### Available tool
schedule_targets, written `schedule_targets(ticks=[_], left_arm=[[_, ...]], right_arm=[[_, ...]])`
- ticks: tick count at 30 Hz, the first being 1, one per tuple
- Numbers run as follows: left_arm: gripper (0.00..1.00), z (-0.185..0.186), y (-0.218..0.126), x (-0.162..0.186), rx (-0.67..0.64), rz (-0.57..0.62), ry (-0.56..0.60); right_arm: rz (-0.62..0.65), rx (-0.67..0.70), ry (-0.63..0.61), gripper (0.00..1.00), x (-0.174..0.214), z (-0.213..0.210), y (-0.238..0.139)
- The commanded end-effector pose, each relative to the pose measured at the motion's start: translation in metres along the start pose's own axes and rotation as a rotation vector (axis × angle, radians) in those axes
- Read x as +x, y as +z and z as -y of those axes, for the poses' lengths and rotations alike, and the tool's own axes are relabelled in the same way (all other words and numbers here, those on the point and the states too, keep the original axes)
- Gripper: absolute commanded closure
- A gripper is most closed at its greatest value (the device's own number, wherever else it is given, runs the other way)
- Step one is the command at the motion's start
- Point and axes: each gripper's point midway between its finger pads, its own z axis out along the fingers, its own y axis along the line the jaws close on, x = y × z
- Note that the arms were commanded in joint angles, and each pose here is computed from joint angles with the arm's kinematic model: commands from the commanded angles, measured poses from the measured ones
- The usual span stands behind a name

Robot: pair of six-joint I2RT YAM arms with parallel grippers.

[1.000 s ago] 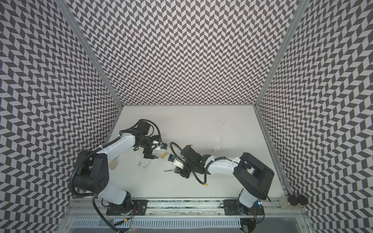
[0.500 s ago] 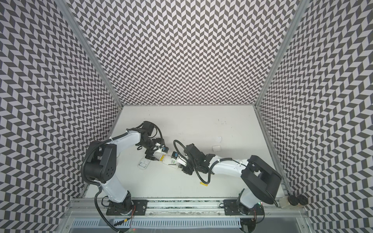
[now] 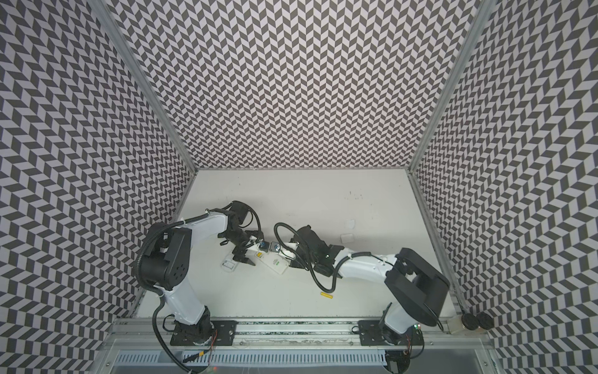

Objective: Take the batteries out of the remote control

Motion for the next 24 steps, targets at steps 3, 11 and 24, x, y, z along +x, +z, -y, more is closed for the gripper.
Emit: schedule_targets(ticks=[3, 11, 24], left_arm=[[0.16, 0.009, 0.009, -0.006, 0.039, 0.025, 0.029], [0.32, 0.014, 0.011, 0.003, 0.043, -0.017, -0.004], [0.47, 0.013, 0.013, 0.001, 0.037, -0.009, -0.006]], right_arm=[[0.014, 0.057, -0.133, 1.00, -0.017, 0.011, 0.009], [-0.054, -0.020, -0.203, 1.00, -0.012, -0.011, 0.016], [-0.123, -0.034, -0.273, 1.00, -0.006, -0.016, 0.016]])
